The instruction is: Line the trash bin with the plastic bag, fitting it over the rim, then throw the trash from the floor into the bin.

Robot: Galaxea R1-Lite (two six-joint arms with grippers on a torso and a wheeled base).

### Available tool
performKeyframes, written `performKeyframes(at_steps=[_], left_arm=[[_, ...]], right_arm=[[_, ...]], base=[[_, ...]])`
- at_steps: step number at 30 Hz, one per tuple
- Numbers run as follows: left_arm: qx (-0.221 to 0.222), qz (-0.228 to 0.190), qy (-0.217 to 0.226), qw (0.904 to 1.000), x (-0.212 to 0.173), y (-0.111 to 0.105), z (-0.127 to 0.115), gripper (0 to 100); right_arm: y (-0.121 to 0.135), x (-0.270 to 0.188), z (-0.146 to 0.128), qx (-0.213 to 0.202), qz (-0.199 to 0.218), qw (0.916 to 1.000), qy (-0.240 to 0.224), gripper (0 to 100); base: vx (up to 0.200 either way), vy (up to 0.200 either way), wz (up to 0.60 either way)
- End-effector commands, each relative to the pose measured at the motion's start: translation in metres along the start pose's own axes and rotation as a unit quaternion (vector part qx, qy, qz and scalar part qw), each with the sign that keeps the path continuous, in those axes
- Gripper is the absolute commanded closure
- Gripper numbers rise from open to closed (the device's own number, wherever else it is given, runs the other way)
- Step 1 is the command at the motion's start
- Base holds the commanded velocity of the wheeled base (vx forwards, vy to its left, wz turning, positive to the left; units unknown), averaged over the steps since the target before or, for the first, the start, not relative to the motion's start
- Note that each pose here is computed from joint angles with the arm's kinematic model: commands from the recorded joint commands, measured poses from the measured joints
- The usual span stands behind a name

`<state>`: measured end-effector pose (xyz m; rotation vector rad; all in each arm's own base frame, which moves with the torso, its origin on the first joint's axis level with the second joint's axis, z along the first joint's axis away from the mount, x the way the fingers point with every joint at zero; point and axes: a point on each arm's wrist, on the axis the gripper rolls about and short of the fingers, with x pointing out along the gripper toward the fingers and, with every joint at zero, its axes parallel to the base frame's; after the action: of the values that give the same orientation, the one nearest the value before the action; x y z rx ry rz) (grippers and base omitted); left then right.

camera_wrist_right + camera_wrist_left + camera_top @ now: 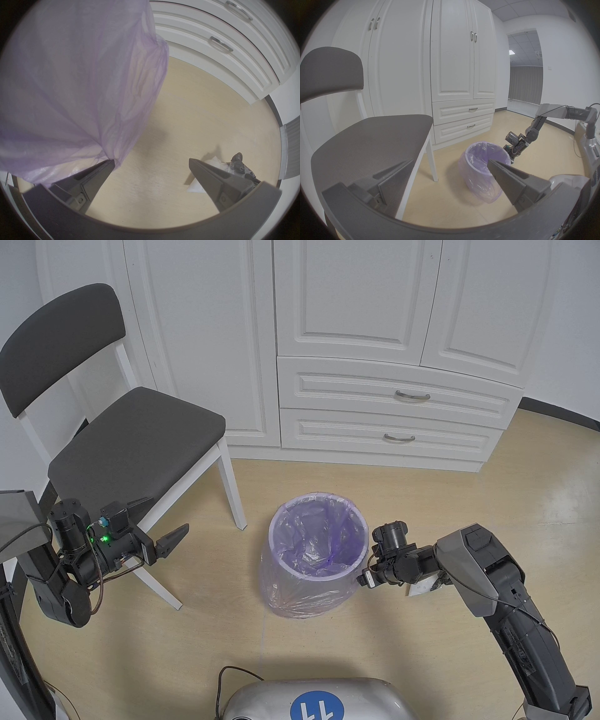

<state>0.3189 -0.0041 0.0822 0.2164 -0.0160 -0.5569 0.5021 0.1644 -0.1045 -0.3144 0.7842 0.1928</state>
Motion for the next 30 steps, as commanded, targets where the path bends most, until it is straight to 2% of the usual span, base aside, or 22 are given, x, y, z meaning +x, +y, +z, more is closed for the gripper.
performKeyframes(at_steps=[1,6,9,11,13,14,15,16,18,20,23,24,25,26,28,29,30], left_arm=[[-0.005,-0.013,0.007,0.9999,0.003,-0.007,-0.004,0],[-0.008,-0.032,0.011,0.9994,0.006,-0.020,-0.005,0],[-0.012,-0.050,0.019,0.9985,0.003,-0.033,-0.004,0],[-0.013,-0.061,0.022,0.9978,0.002,-0.040,-0.004,0],[-0.009,-0.071,0.028,0.9970,-0.004,-0.048,-0.003,0],[-0.009,-0.075,0.033,0.9966,-0.009,-0.052,-0.003,0],[-0.009,-0.075,0.033,0.9966,-0.009,-0.052,-0.003,0],[-0.016,-0.088,0.047,0.9948,-0.021,-0.064,-0.002,0],[-0.019,-0.092,0.053,0.9941,-0.026,-0.069,-0.002,0],[-0.025,-0.104,0.062,0.9923,-0.042,-0.080,0.002,0],[-0.025,-0.112,0.056,0.9918,-0.054,-0.088,0.011,0],[-0.022,-0.119,0.050,0.9914,-0.065,-0.095,0.018,0],[-0.022,-0.119,0.050,0.9914,-0.065,-0.095,0.018,0],[-0.019,-0.120,0.043,0.9917,-0.078,-0.100,0.025,0],[-0.019,-0.120,0.043,0.9917,-0.078,-0.100,0.025,0],[-0.006,-0.112,0.019,0.9936,-0.097,-0.104,0.039,0],[0.001,-0.107,0.005,0.9943,-0.101,-0.104,0.045,0]], right_arm=[[-0.002,-0.010,0.011,0.005,-0.007,0.9999,-0.012,0],[-0.012,-0.052,0.020,0.011,-0.010,0.9999,0.000,0],[-0.010,-0.099,0.022,0.038,-0.002,0.9992,-0.013,0],[-0.001,-0.118,0.016,0.044,0.004,0.9986,-0.030,0],[0.015,-0.150,-0.006,0.053,0.012,0.9966,-0.061,0],[0.018,-0.163,-0.015,0.053,0.014,0.9951,-0.082,0],[0.018,-0.163,-0.015,0.053,0.014,0.9951,-0.082,0],[0.020,-0.186,-0.031,0.050,0.015,0.9901,-0.130,0],[0.018,-0.197,-0.038,0.046,0.007,0.9874,-0.151,0],[0.010,-0.223,-0.058,0.037,-0.024,0.9828,-0.180,0],[0.003,-0.235,-0.066,0.047,-0.032,0.9776,-0.203,0],[-0.011,-0.240,-0.069,0.067,-0.038,0.9690,-0.235,0],[-0.011,-0.240,-0.069,0.067,-0.038,0.9690,-0.235,0],[-0.027,-0.249,-0.079,0.072,-0.025,0.9609,-0.266,0],[-0.027,-0.249,-0.079,0.072,-0.025,0.9609,-0.266,0],[-0.041,-0.271,-0.092,0.055,0.006,0.9646,-0.258,0],[-0.046,-0.280,-0.087,0.052,-0.003,0.9597,-0.276,0]], base=[[0.000,0.000,0.00],[0.000,0.000,0.00],[0.000,0.000,0.00],[0.000,0.000,0.00],[0.000,0.000,0.00],[0.000,0.000,0.00],[0.000,0.000,0.00],[0.000,0.000,0.00],[0.000,0.000,0.00],[0.000,0.000,0.00],[0.000,0.000,0.00],[0.000,0.000,0.00],[0.000,0.000,0.00],[0.000,0.000,0.00],[0.000,0.000,0.00],[0.000,0.000,0.00],[0.000,0.000,0.00]])
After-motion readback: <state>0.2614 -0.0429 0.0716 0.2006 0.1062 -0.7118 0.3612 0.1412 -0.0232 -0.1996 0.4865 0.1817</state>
